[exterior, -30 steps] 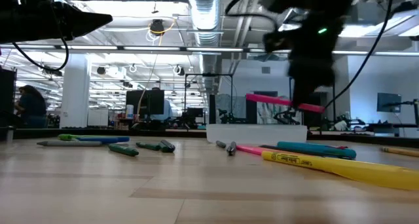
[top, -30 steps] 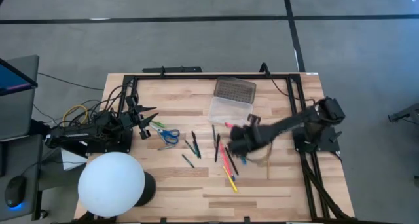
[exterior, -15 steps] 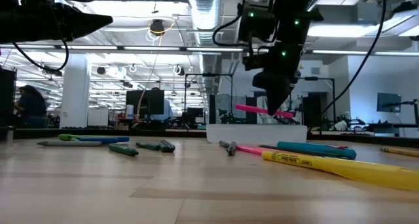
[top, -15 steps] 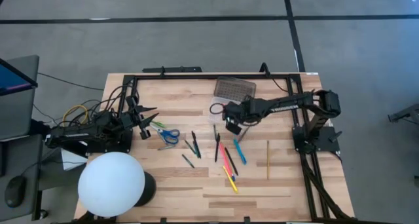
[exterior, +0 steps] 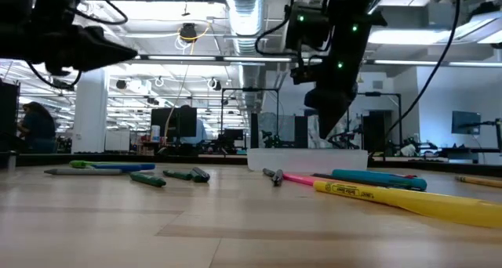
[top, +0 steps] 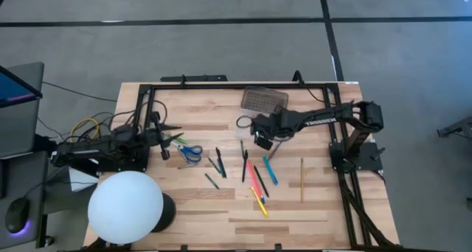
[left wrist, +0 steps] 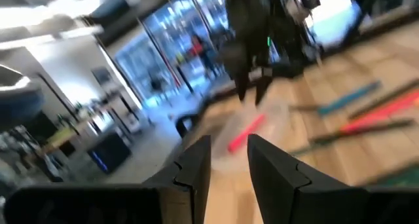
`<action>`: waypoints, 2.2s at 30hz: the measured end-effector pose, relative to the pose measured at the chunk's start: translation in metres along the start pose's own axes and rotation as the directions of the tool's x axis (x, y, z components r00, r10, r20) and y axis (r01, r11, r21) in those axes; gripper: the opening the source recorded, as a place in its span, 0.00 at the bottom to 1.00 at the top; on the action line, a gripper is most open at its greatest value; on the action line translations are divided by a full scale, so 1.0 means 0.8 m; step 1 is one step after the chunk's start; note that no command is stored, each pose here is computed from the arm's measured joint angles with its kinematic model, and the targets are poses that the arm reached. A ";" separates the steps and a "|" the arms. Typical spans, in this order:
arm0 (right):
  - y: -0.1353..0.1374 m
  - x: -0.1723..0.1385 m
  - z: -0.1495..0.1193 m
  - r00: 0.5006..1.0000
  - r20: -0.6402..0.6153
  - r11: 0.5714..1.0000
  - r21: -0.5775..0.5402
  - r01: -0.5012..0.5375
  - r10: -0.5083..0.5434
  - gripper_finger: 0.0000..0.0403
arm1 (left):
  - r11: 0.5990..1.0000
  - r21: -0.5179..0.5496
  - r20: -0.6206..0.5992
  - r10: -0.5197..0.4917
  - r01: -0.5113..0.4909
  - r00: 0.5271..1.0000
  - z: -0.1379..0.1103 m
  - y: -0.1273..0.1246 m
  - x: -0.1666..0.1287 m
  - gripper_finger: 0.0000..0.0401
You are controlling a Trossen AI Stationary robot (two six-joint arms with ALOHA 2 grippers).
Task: Pick & place school supplies into a supply box
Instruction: Put the blue scissors into the black supply box
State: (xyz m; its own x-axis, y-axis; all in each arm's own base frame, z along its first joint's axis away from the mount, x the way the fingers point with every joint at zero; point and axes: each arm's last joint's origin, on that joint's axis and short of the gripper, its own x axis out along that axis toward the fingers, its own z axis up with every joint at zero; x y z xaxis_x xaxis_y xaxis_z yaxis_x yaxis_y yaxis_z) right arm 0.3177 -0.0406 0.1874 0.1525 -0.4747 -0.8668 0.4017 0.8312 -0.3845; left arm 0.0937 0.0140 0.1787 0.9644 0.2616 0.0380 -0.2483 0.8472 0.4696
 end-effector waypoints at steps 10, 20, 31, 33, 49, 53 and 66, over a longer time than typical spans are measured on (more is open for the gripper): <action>0.072 -0.044 -0.014 0.975 0.211 0.977 -0.180 0.114 -0.075 0.42 | 0.992 -0.111 -0.087 -0.072 0.062 0.994 0.000 0.000 -0.002 0.24; 0.118 -0.079 -0.042 0.931 0.346 0.939 -0.268 0.217 -0.116 0.38 | 0.974 -0.161 -0.057 -0.171 0.159 0.984 0.005 -0.008 0.027 0.24; 0.129 -0.087 -0.051 0.923 0.368 0.925 -0.301 0.232 -0.112 0.38 | 0.990 -0.095 -0.470 -0.137 0.105 0.872 0.004 -0.012 0.100 0.24; 0.130 -0.088 -0.053 0.924 0.367 0.922 -0.310 0.232 -0.110 0.38 | 0.986 -0.101 -0.548 -0.168 0.134 0.820 0.006 -0.011 0.114 0.24; 0.166 -0.099 -0.119 0.927 0.371 0.914 -0.352 0.202 -0.062 0.35 | 0.855 -0.344 -0.818 -0.476 0.388 0.324 -0.024 -0.040 0.162 0.24; 0.167 -0.098 -0.131 0.930 0.360 0.927 -0.321 0.195 -0.072 0.35 | 0.843 -0.364 -0.814 -0.494 0.395 0.305 -0.028 -0.044 0.163 0.24; 0.180 -0.114 -0.157 0.916 0.399 0.944 -0.279 0.175 -0.053 0.33 | 0.809 -0.425 -0.783 -0.554 0.406 0.284 -0.037 -0.050 0.155 0.24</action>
State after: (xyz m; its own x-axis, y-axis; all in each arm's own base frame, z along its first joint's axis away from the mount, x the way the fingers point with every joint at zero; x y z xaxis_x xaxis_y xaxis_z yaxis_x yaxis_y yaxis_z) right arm 0.2483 0.1590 0.1712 0.4785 -0.5937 -0.6470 0.1544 0.7822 -0.6036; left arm 0.2208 0.0264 0.1384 0.3408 -0.0330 -0.9396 0.1516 0.9882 0.0203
